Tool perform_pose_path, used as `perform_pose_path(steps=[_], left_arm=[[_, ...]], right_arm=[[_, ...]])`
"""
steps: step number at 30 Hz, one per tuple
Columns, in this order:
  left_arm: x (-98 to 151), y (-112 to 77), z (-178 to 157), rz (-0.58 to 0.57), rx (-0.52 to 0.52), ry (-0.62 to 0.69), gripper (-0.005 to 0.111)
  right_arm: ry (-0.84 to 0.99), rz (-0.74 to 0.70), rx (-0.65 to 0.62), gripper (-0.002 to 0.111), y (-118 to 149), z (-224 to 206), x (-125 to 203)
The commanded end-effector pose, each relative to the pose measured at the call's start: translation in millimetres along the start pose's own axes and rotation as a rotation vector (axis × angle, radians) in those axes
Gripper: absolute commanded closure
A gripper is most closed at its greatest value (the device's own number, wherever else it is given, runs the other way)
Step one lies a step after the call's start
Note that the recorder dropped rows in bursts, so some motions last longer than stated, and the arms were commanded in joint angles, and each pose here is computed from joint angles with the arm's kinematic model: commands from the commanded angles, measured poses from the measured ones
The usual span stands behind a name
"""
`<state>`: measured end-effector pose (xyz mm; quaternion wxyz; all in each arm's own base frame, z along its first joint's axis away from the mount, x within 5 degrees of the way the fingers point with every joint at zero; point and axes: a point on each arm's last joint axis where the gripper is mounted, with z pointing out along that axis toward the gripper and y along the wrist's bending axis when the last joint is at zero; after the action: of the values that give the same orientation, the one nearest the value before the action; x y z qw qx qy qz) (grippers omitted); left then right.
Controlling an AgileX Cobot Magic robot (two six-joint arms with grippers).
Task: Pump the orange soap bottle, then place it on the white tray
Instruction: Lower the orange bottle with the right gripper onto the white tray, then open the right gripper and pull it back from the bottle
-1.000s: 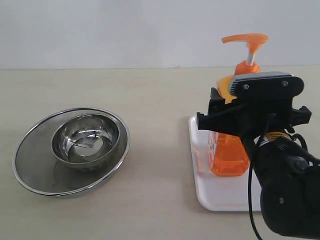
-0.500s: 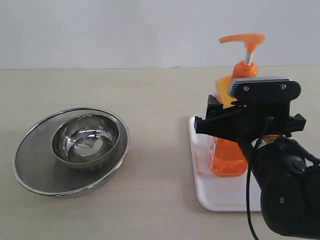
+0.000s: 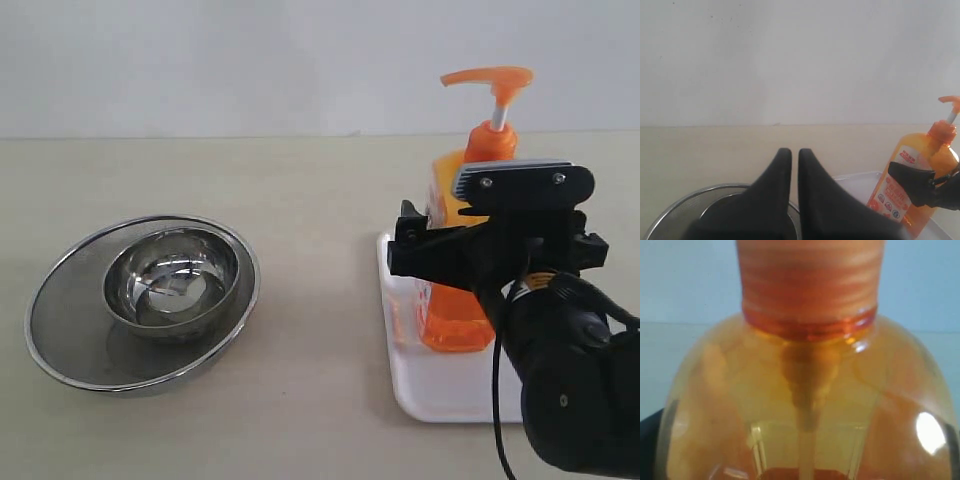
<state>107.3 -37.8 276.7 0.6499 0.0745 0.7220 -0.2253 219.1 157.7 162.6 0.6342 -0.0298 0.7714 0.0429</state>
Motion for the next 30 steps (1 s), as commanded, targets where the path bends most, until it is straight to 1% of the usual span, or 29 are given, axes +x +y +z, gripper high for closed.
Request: perform_pose_path(steps=[1, 7, 13, 17, 20, 24, 30], left_arm=[[1.4, -0.7, -0.5, 0.001, 0.009, 0.000, 0.102], [1.4, -0.7, -0.5, 0.001, 0.009, 0.000, 0.102], [1.4, 0.6, -0.5, 0.001, -0.006, 0.000, 0.102], [1.4, 0.6, -0.5, 0.001, -0.006, 0.000, 0.102], [1.4, 0.6, -0.5, 0.001, -0.006, 0.000, 0.102], [1.4, 0.6, -0.5, 0.001, -0.006, 0.000, 0.102], [1.4, 0.6, -0.5, 0.001, -0.006, 0.000, 0.102]], right_arm=[[0.010, -0.001, 0.008, 0.003, -1.4, 0.0, -0.7], [0.045, -0.022, -0.003, 0.003, -1.3, -2.7, -2.9], [0.062, -0.039, 0.019, 0.003, -10.2, -16.3, -27.0], [0.128, -0.047, -0.075, 0.003, -8.5, -28.4, -37.9], [0.170, -0.024, -0.149, 0.003, -6.4, -36.8, -43.6], [0.216, -0.015, -0.200, 0.003, -6.6, -45.7, -48.0], [0.270, -0.015, -0.146, 0.003, -20.1, -58.5, -56.1]])
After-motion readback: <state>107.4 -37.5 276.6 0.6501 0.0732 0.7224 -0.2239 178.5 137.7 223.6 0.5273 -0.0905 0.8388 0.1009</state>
